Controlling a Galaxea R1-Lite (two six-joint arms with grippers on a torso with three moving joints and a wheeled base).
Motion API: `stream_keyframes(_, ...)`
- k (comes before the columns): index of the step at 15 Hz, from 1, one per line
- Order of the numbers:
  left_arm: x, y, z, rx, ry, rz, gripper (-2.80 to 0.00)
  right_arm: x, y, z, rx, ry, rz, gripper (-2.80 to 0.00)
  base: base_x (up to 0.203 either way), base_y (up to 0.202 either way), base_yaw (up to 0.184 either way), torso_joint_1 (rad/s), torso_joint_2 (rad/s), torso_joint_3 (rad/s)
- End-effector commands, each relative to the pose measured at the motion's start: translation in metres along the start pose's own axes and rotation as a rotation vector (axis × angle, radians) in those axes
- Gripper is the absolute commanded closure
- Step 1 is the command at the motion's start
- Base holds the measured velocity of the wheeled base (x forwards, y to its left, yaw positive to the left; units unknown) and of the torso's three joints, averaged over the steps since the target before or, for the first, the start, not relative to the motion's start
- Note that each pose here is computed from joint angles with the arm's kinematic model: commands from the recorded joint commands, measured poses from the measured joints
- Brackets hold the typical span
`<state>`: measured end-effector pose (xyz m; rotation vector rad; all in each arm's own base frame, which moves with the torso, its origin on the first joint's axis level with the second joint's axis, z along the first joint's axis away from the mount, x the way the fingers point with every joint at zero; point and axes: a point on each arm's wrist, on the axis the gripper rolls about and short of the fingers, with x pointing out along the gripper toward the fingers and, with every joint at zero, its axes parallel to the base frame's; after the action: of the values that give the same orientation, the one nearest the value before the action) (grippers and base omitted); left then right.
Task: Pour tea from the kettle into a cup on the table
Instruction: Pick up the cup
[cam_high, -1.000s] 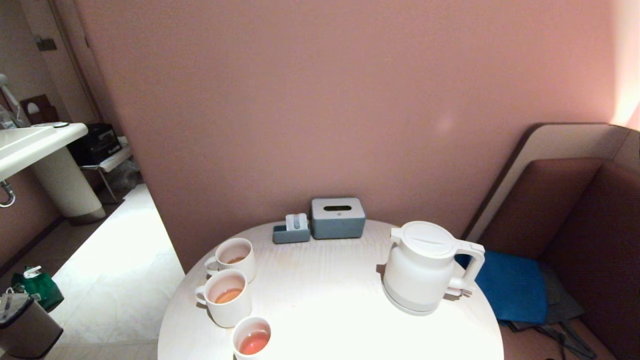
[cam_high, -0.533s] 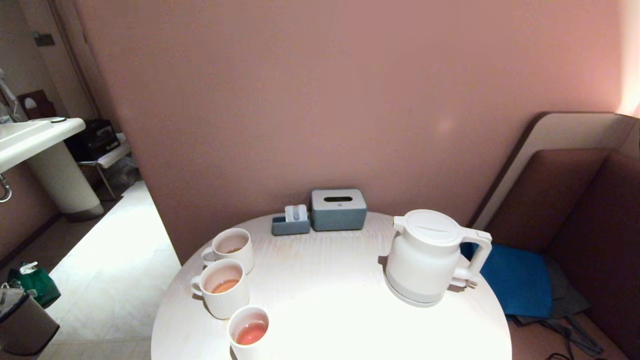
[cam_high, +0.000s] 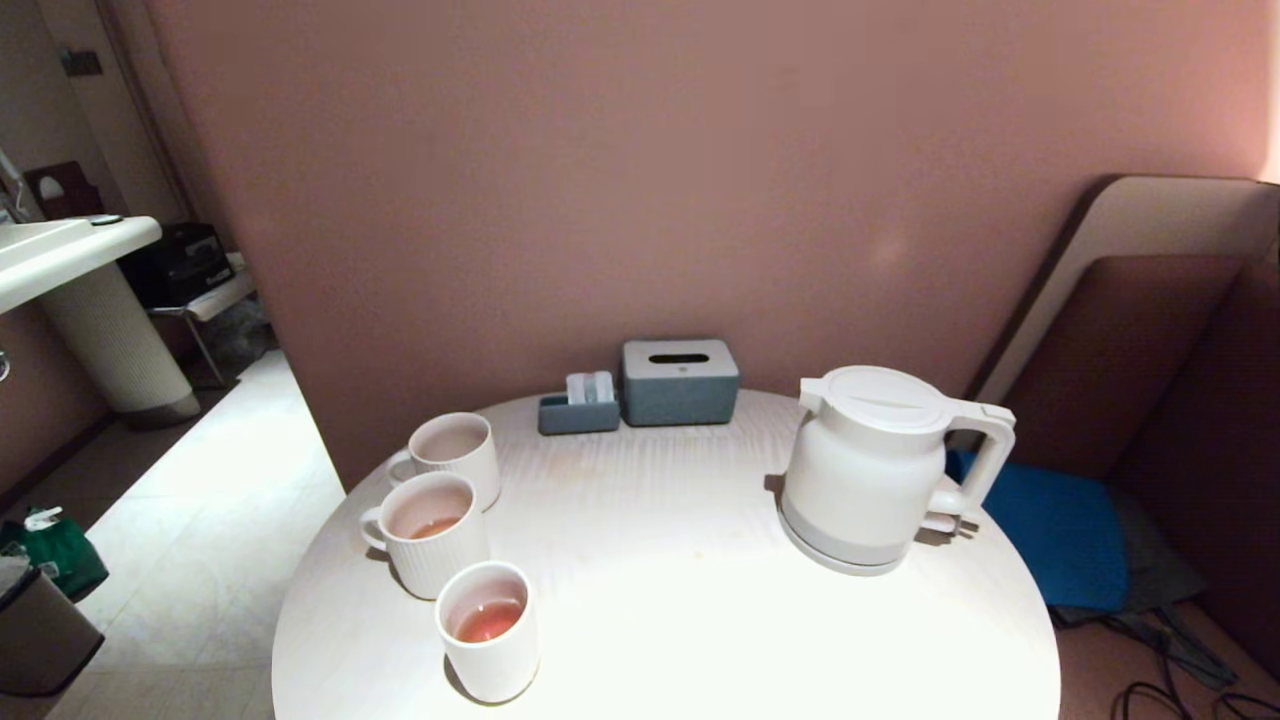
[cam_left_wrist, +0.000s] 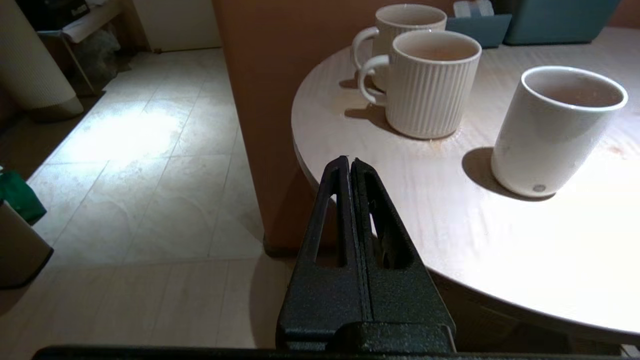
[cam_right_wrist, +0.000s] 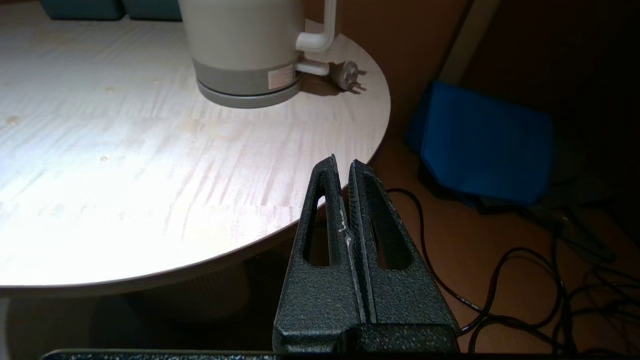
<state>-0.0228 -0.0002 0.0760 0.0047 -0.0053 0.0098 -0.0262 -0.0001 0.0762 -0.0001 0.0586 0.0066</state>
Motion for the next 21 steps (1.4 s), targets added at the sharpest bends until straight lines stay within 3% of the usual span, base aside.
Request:
stream_keyframes(1,0.0,0.0,0.0,0.0,0.001,0.001,0.0,0.0,0.0,0.0,0.0,0.003,0.001,0.0,0.0,0.0,0.0,-0.072,0.19,0.107)
stream_keyframes(19,0.0,0.0,0.0,0.001,0.0,0.003,0.0,0.0,0.0,0.0,0.0,0.001,0.001,0.0,0.0,0.0,0.0,-0.005,0.01,0.008)
stream_keyframes(21,-0.004,0.0,0.016,0.0,-0.051,0.002,0.0,0.0,0.0,0.0,0.0,0.002,0.001,0.0,0.0,0.0,0.0,0.0,0.0,0.0)
